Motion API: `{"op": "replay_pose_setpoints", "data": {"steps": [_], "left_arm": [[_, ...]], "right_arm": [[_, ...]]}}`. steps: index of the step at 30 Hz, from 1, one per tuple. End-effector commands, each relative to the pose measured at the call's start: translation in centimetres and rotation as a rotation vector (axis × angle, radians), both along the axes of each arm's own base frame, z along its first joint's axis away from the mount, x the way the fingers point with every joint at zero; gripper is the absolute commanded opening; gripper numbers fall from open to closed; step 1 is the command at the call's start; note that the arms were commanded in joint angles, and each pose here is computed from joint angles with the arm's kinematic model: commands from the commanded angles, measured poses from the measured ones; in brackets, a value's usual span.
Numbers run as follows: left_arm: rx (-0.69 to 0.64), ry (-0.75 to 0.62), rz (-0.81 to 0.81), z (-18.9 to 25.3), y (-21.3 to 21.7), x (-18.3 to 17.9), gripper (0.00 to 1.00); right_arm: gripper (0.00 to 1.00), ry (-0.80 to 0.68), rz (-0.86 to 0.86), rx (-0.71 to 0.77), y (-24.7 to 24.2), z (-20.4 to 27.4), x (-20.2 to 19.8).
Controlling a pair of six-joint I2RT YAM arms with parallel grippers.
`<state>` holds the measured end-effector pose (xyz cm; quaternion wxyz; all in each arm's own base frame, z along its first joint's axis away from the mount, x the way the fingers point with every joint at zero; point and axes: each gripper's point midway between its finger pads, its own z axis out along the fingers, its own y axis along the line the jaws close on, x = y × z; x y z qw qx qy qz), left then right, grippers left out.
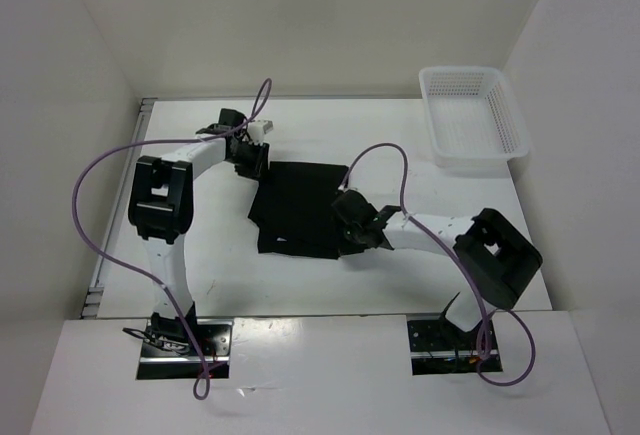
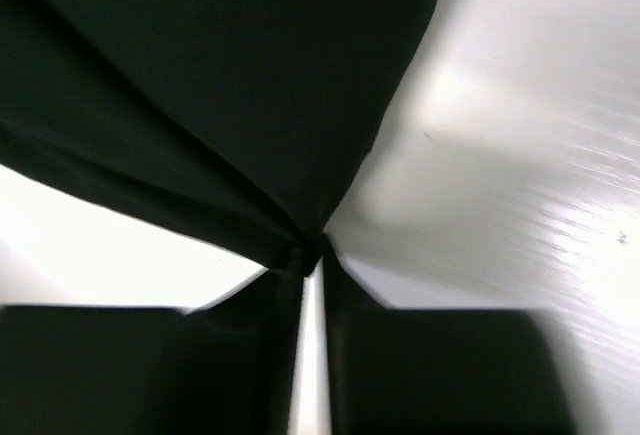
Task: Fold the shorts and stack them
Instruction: Fold the shorts
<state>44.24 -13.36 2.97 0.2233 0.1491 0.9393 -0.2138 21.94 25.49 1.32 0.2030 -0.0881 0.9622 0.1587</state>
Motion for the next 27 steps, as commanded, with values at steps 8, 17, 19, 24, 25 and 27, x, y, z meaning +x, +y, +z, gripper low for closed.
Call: {"op": "replay_pose_setpoints", "data": {"steps": [8, 17, 19, 24, 25, 27], "left_arm": [[0.031, -0.1, 0.001, 3.2, 0.1, -0.5, 0.56], [-0.001, -0.181, 0.027, 9.7, 1.6, -1.8, 0.78], [0.01, -0.2, 0.047, 10.9, 2.3, -1.8, 0.78], [0.005, -0.274, 0.118, 15.0, 5.4, -2.6, 0.85], [0.002, -0.288, 0.164, 15.6, 7.4, -2.3, 0.85], [-0.007, -0.302, 0.211, 16.6, 9.5, -2.6, 0.89]], "right_arm": [[0.69, -0.151, -0.133, -0.026, -2.2, 5.1, 1.7], [0.9, -0.316, -0.197, 0.014, -6.4, 13.9, 6.9], [0.93, -0.35, -0.22, 0.022, -7.2, 16.0, 7.9], [1.0, -0.312, -0.244, -0.017, -10.1, 17.5, 10.3], [1.0, -0.287, -0.237, -0.026, -10.4, 17.8, 10.5], [1.0, -0.265, -0.251, -0.048, -12.0, 18.0, 11.2]]}}
